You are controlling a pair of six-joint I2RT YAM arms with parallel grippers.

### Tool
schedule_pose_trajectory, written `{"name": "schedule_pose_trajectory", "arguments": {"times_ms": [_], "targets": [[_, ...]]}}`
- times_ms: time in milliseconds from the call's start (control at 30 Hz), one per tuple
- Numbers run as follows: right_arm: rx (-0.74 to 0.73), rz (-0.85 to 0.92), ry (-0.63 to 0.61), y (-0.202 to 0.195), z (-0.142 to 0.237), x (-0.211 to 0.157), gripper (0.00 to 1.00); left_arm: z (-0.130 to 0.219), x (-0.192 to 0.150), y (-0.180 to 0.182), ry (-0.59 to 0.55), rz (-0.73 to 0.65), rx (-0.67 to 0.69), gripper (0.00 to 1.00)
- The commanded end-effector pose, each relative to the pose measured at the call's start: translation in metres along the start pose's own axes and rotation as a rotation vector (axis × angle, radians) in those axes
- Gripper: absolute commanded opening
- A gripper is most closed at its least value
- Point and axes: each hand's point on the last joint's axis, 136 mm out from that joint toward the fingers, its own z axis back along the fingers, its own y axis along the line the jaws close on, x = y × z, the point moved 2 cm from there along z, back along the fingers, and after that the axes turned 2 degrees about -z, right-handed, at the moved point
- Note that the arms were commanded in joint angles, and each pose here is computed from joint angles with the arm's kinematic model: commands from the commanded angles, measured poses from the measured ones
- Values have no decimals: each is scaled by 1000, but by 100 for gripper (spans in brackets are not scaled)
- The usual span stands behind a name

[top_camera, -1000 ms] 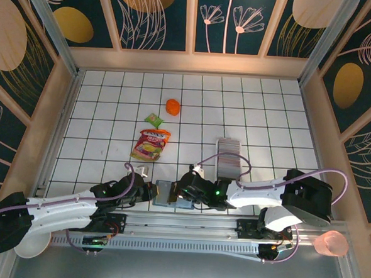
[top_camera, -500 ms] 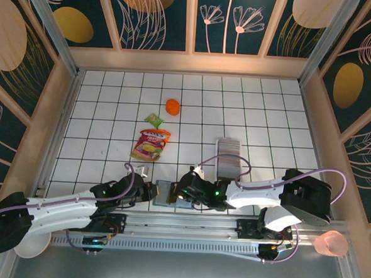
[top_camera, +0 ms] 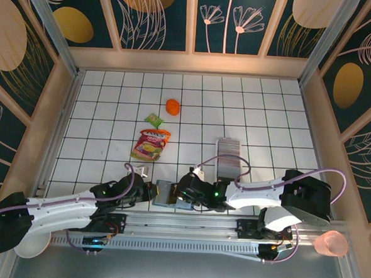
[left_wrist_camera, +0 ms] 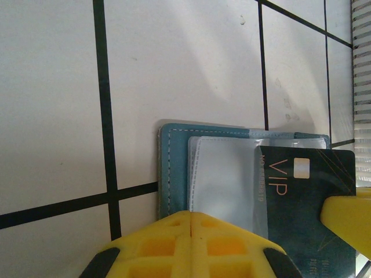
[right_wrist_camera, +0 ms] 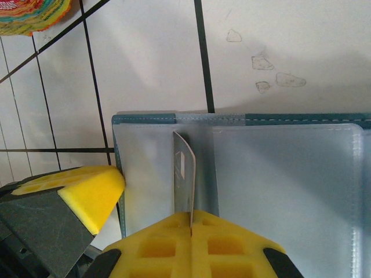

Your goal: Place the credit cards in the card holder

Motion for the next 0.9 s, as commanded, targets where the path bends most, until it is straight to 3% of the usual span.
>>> {"name": "schedule_pose_trajectory", "arguments": {"times_ms": [0,867], "targets": [[-100,30,20,-23,3,-8,0,-1,-11,26,27,10,86,1],[-66,-3,37,-20,-11,-17,0,-1,-13,27,30,18,82,0]]}}
